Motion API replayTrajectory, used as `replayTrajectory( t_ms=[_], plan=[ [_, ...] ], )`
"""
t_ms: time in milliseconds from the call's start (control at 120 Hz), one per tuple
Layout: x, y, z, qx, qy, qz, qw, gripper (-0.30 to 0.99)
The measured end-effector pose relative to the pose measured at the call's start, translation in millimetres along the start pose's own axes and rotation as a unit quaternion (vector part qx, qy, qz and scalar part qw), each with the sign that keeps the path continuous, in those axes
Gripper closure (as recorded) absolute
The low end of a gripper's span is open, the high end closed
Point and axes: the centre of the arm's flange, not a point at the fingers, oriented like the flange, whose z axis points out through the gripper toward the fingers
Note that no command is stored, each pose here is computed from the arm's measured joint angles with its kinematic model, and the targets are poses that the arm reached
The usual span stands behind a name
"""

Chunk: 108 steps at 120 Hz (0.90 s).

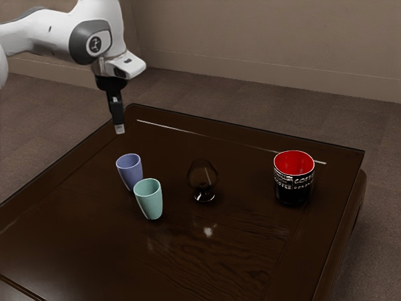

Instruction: Place the left cup onto the right cup

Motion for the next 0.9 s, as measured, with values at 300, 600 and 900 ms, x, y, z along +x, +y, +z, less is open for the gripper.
replayTrajectory(
  t_ms=[300,600,900],
  plan=[
    [-41,-87,119,-0.040,-0.022,-0.051,0.998,0.00],
    [-1,-132,176,-0.014,-0.011,-0.002,1.000,0.00],
    [16,-131,215,-0.018,-0.006,0.031,0.999,0.44]
  ],
)
